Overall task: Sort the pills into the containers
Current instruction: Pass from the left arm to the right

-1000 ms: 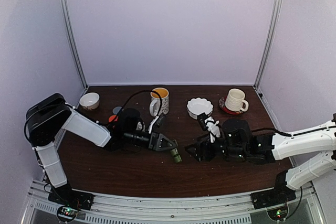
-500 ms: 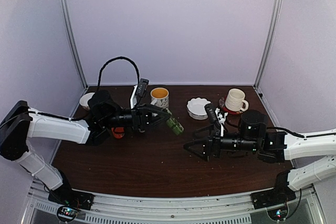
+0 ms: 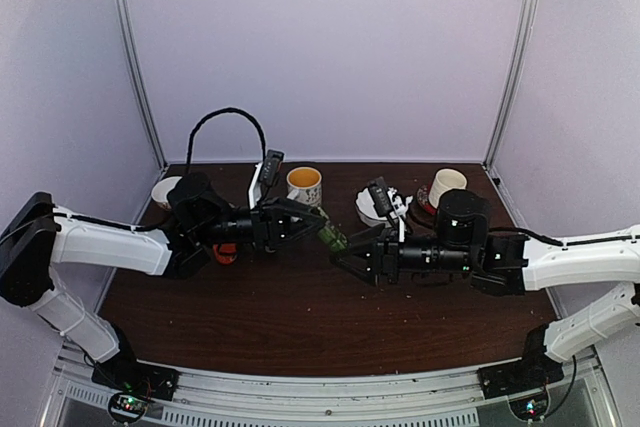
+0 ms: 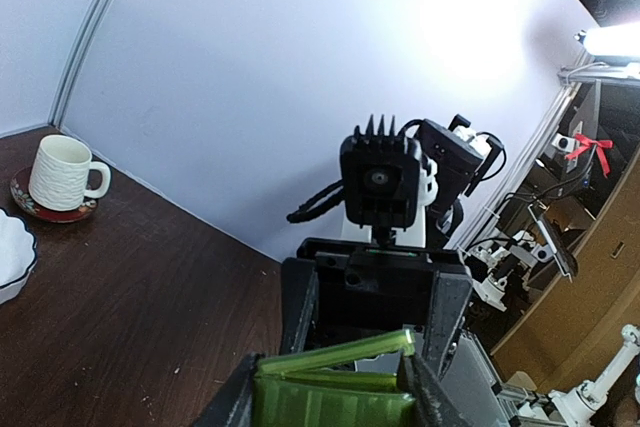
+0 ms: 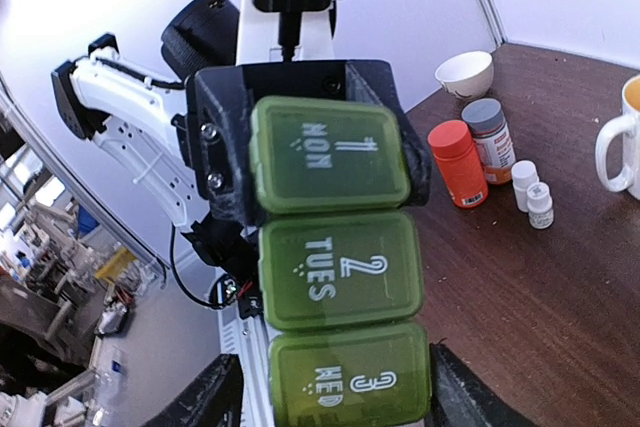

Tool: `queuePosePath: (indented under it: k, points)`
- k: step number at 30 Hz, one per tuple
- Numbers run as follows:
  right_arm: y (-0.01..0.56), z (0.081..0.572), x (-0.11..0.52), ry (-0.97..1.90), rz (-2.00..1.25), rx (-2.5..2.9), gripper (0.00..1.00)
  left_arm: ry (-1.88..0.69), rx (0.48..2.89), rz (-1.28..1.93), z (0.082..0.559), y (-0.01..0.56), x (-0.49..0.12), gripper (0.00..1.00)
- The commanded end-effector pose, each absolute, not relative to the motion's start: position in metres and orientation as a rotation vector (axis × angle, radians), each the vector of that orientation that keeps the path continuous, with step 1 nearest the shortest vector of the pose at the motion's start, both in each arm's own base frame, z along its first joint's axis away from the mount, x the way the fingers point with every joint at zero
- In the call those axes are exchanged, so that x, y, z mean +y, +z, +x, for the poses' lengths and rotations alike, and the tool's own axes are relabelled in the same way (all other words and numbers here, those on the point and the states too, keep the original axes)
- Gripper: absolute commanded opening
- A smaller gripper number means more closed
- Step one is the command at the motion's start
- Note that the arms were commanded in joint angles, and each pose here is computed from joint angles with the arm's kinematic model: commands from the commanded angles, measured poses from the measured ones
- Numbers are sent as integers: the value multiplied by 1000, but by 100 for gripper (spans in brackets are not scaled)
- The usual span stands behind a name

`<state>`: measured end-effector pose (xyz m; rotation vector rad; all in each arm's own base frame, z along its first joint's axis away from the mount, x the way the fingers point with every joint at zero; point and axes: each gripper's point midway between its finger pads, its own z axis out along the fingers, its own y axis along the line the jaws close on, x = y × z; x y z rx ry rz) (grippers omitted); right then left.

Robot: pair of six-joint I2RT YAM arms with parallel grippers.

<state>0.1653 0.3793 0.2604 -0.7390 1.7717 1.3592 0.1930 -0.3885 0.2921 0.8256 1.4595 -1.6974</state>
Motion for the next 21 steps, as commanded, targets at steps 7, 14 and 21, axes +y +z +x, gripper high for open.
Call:
queuePosePath:
  k: [7,14,21]
  points:
    - [275,174,383,1356,-700,1746,31,-1654,1396,868,185,302,-385,25]
    - [261,178,379,1257,-742,1786,24,-1646,1404,876,183,297,-384,49]
    - [234,180,359,910,-947,1810,23,-1608,1391,869,185,301,-372,77]
